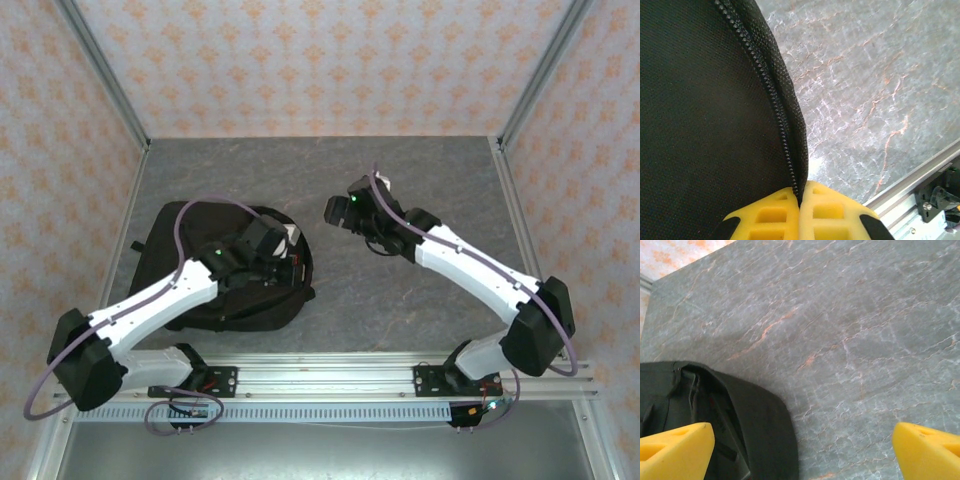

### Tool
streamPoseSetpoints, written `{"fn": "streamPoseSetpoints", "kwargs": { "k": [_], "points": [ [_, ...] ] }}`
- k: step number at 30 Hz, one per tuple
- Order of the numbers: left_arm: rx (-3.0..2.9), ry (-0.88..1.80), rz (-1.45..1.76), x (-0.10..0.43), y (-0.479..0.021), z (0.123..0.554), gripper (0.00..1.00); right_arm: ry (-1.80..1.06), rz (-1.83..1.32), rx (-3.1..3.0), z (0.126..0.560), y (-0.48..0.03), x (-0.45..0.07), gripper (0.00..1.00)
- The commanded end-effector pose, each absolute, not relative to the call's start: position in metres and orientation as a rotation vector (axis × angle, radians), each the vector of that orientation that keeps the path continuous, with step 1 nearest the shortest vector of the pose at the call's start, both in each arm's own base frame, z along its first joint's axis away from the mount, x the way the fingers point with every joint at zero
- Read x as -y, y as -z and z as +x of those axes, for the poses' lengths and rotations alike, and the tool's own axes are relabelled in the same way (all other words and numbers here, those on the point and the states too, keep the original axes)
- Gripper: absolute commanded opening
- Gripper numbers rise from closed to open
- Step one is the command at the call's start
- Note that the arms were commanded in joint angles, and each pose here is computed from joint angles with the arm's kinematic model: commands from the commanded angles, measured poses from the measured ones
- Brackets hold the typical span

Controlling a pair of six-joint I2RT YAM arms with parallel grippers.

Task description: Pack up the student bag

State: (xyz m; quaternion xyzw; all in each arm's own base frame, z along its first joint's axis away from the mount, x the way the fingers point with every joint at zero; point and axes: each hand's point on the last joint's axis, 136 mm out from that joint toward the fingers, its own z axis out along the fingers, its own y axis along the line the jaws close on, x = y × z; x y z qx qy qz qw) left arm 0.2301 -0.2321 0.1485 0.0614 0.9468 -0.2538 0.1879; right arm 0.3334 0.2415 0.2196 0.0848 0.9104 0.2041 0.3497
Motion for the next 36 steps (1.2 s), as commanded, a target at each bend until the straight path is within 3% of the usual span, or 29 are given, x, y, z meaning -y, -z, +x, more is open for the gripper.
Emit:
{"fn": "streamPoseSetpoints", "kwargs": {
  "k": [1,6,14,21,24,30,36],
  "points": [
    [-2.584,0.807,0.231,0.267,-0.17,0.245,0.0,-0.483,0.246,-2.378,0.335,-0.226,-0.227,0.92],
    [-2.561,0.763,0.304,0.287,-0.191,0.263,0.0,-0.448,0.319,-2.309,0.326,-0.241,-0.197,0.9],
    [-2.469,0.678,0.329,0.266,-0.238,0.274,0.0,-0.619,0.203,-2.205,0.288,-0.265,-0.185,0.84],
    [-2.385,0.762,0.21,0.238,-0.268,0.282,0.0,-0.927,-0.111,-2.156,0.246,-0.262,-0.22,0.63],
    [-2.363,0.785,0.219,0.234,-0.279,0.278,0.0,-1.026,-0.319,-2.124,0.23,-0.244,-0.248,0.61],
    [-2.323,0.804,0.212,0.222,-0.297,0.269,0.0,-0.971,-0.684,-2.021,0.217,-0.224,-0.291,0.55],
    [-2.275,0.806,0.193,0.204,-0.311,0.256,0.0,-0.917,-1.014,-1.989,0.223,-0.206,-0.325,0.34]
  ]
}}
